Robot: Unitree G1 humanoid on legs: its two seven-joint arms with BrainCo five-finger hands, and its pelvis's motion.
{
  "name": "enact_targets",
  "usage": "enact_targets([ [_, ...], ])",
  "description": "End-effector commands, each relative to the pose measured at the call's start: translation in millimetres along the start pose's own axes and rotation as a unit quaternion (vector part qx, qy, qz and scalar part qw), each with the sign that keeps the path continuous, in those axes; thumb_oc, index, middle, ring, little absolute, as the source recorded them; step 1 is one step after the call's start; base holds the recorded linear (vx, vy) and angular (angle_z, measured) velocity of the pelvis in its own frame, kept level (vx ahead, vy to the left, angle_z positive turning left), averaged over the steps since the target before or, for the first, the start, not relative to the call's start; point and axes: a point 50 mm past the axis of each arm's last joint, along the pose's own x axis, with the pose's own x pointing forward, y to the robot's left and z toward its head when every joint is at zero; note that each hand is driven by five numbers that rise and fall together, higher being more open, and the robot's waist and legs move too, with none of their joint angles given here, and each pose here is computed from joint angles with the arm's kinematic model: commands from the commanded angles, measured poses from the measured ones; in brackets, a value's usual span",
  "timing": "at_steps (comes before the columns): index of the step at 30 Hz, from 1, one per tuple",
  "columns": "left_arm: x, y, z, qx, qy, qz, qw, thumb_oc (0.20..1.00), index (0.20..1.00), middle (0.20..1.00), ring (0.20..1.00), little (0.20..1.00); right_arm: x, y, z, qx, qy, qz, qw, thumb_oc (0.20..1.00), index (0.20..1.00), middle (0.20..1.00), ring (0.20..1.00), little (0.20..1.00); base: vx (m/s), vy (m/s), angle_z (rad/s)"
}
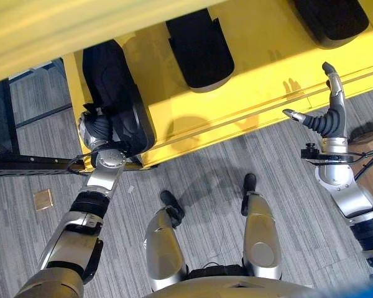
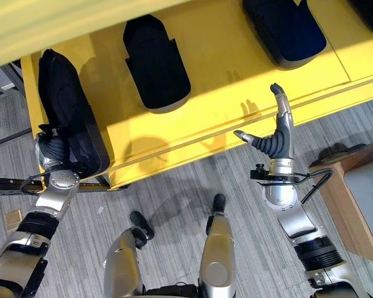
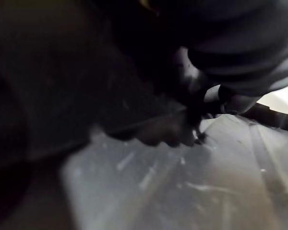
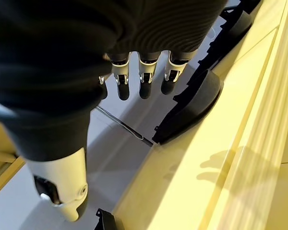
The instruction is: Move parts from the plastic box to the shelf.
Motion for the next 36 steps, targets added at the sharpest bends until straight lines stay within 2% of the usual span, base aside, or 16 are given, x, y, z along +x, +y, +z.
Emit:
enact_targets([
  [1,9.8,16.8,-13.3,0.033,0.019,0.024,0.999,0.200,0.200,0.200,0.200,0.200,16.0,-14.0,25.7,0.010,-0.067,-0.024,0.997,1.000,1.000,1.000,1.000,1.000,-0.02,0.064,0.01],
  [6,22.8,26.1,-9.0,0.031,0.022,0.020,0.999,0.200,0.200,0.200,0.200,0.200,20.2,-16.4,26.5,0.002,-0.068,-0.016,0.998,1.000,1.000,1.000,1.000,1.000,-0.01,0.064,-0.01],
  [9,25.3,24.7,-9.3,-0.003,0.049,0.016,0.999,0.200,0.200,0.200,0.200,0.200,24.5,-13.7,30.6,0.000,-0.076,0.007,0.997,1.000,1.000,1.000,1.000,1.000,-0.01,0.086,-0.04],
  [21,41.3,27.7,13.7,-0.024,0.056,0.033,0.998,0.200,0.200,0.200,0.200,0.200,30.1,-10.2,33.9,0.003,-0.074,0.022,0.997,1.000,1.000,1.000,1.000,1.000,0.00,0.005,0.00],
  [29,57.1,48.6,29.4,0.053,0.016,0.085,0.995,0.200,0.200,0.200,0.200,0.200,32.6,-15.7,30.4,-0.014,-0.070,0.025,0.997,1.000,1.000,1.000,1.000,1.000,0.02,-0.004,0.01],
  [36,67.8,58.2,41.0,0.065,0.019,0.112,0.991,0.200,0.200,0.200,0.200,0.200,35.7,-16.4,28.6,-0.017,-0.062,0.019,0.998,1.000,1.000,1.000,1.000,1.000,0.00,0.007,-0.01],
])
